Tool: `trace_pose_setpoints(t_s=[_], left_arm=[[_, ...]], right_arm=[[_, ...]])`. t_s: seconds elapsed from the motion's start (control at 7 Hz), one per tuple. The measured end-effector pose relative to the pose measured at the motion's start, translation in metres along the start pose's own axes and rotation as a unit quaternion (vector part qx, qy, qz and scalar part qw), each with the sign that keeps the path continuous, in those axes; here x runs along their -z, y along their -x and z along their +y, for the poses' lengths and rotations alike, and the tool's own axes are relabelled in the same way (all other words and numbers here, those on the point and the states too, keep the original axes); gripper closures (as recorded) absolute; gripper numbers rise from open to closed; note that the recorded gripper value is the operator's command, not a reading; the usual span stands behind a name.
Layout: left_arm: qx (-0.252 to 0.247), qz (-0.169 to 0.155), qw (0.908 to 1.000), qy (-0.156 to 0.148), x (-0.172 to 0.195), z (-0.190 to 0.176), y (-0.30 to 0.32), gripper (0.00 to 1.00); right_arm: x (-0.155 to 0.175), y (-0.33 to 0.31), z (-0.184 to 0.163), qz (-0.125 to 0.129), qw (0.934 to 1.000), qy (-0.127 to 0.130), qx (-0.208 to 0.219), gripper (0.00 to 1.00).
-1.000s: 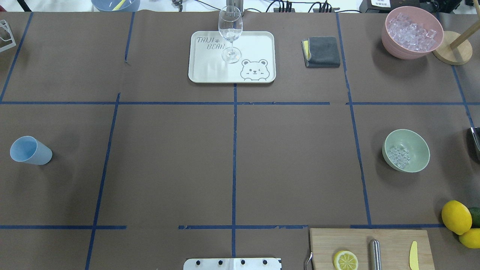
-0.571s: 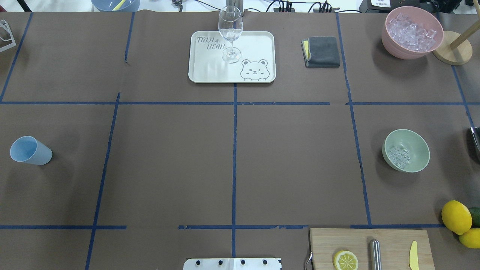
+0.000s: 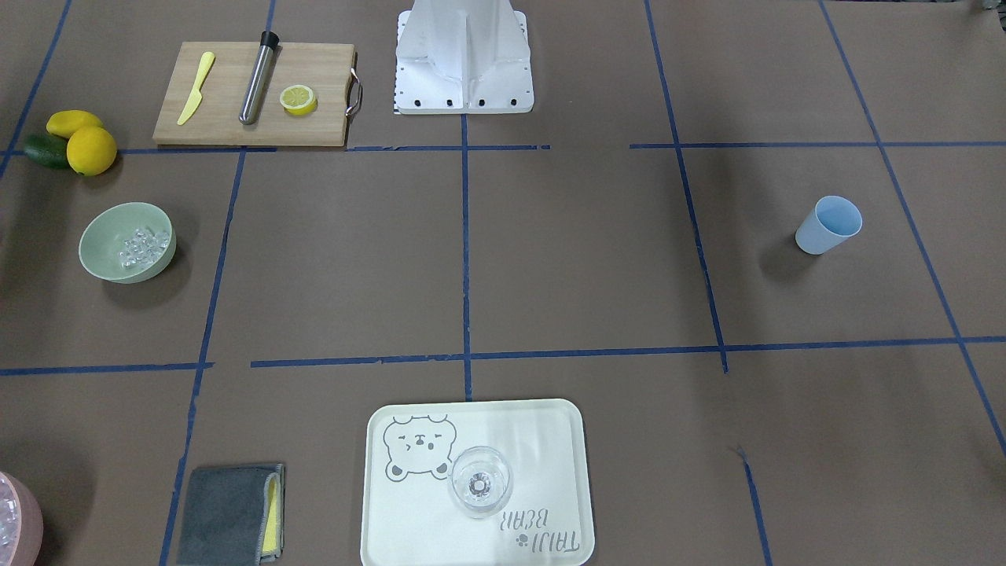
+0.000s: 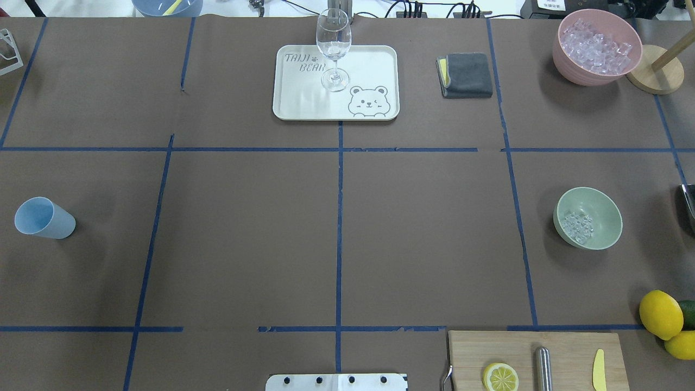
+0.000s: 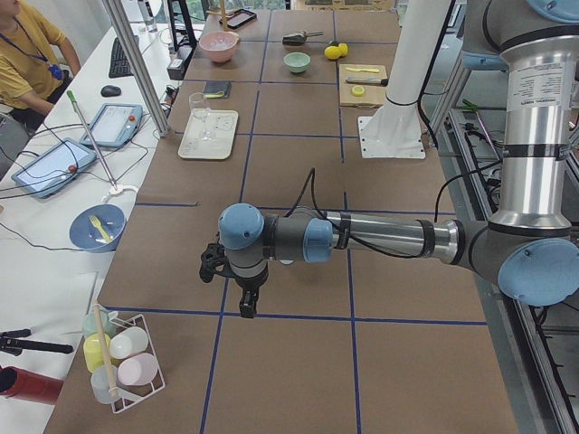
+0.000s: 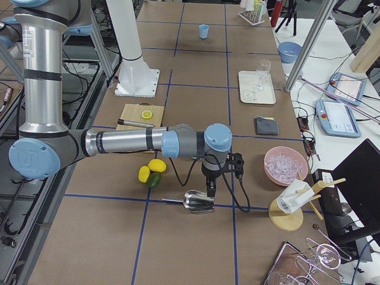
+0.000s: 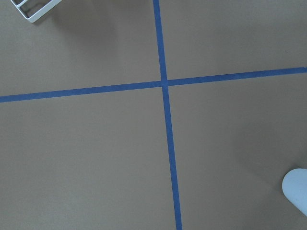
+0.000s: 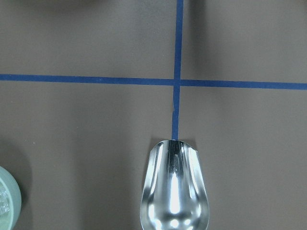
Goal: Pour ice into bowl
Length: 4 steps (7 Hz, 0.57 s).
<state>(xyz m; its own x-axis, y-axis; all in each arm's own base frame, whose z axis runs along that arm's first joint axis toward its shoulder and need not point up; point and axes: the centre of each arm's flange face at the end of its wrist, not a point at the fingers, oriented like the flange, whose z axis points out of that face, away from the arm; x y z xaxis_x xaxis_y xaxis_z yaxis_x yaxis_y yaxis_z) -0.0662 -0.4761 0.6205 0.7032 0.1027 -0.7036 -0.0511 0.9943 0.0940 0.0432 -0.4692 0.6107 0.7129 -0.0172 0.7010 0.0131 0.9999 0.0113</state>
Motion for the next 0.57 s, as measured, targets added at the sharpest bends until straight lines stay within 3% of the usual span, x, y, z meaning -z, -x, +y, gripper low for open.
trace_pose_setpoints(t_s=[0.29,0.57], left_arm=[[-0.006,-0.004,1.0,-0.002,0.0008,-0.0005,-0.0016,0.0],[-0.012,-0.004,0.9999,-0.005,0.0021,-0.0037,-0.0034,0.0]], right_arm=[[-0.0007,0.0026,0.0026,-0.017,0.9998,0.001,-0.003,0.0],[0.005,0.0085,0.0013,-0.019,0.9998,-0.004,0.002,0.0]])
